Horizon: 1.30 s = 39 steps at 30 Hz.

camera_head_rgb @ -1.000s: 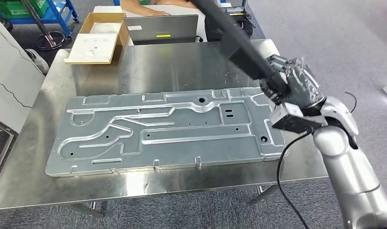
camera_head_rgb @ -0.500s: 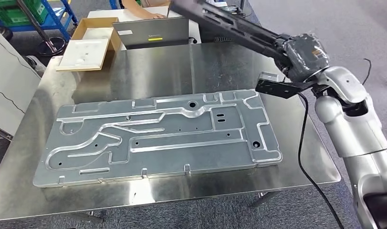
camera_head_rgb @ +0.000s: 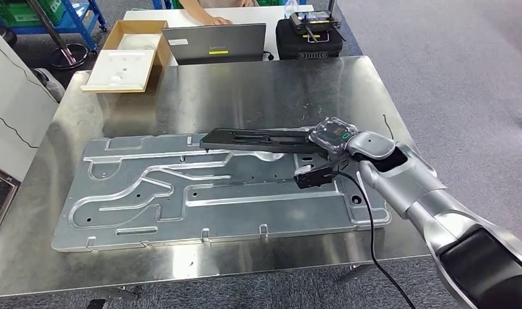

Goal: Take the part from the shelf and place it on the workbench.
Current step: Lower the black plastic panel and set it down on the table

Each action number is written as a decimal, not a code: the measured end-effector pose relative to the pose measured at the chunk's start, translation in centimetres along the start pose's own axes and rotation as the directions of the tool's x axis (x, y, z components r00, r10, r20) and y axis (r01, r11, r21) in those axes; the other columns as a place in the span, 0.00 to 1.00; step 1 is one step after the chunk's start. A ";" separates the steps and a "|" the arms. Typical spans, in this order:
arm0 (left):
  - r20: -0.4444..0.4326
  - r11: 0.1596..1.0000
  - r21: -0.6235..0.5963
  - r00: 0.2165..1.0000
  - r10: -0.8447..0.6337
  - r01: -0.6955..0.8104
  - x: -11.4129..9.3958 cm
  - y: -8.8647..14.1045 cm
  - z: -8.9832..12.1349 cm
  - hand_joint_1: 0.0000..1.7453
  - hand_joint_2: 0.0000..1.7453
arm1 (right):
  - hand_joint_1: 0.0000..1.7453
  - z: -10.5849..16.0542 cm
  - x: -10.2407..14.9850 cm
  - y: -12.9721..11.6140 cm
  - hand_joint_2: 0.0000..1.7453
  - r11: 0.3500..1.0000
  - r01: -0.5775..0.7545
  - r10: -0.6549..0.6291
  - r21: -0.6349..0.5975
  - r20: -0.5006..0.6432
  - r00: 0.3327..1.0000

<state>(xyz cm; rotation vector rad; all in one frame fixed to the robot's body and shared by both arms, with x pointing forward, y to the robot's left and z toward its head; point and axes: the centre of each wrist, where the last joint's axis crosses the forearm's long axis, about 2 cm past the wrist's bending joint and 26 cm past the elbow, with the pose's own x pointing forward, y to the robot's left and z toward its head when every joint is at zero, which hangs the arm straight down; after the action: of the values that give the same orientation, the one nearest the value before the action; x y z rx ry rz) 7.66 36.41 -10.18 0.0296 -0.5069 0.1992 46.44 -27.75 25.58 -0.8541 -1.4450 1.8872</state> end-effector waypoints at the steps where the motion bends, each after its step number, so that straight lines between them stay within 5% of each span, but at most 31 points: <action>1: -0.001 1.000 -0.001 1.000 0.000 0.000 0.0 0.0 0.0 0.00 0.00 | 0.98 -0.3 0.3 0.3 1.00 1.000 0.004 -0.004 0.008 0.009 1.000; 9: 0.000 1.000 0.001 1.000 -0.004 0.004 0.2 -0.4 -0.1 0.00 0.00 | 0.98 -2.0 4.4 1.8 1.00 0.991 0.090 -0.080 -0.101 0.099 0.992; 13: 0.011 1.000 0.002 1.000 -0.006 0.006 0.5 -0.6 -0.2 0.00 1.00 | 0.00 -3.3 8.3 1.5 0.00 0.983 0.143 -0.126 -0.111 0.145 0.981; 21: 0.031 0.999 0.034 0.999 -0.009 0.008 0.7 -0.6 -0.3 0.00 1.00 | 0.00 -3.7 11.7 2.5 0.00 0.974 0.198 -0.173 -0.106 0.210 0.962; 25: 0.034 0.999 0.038 0.999 -0.011 0.010 0.7 -0.5 -0.3 0.00 0.00 | 0.00 -3.7 12.0 2.5 0.00 0.971 0.206 -0.176 -0.120 0.222 0.959; 34: 0.034 1.000 0.020 0.999 -0.014 0.014 0.3 -1.0 -0.2 0.00 0.00 | 0.00 -2.8 12.9 2.7 0.00 0.933 0.251 -0.193 -0.257 0.232 0.953; 39: 0.055 1.000 -0.007 0.998 -0.005 0.005 0.0 -1.1 -0.1 0.00 0.00 | 0.00 -1.1 12.9 1.6 0.00 0.797 0.467 -0.348 -0.383 0.341 0.873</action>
<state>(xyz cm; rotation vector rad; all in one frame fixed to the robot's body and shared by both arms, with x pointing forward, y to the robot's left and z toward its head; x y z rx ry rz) 7.98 35.33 -10.26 0.0291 -0.5624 0.1921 39.32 -17.37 22.13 -0.4374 -2.0947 1.3749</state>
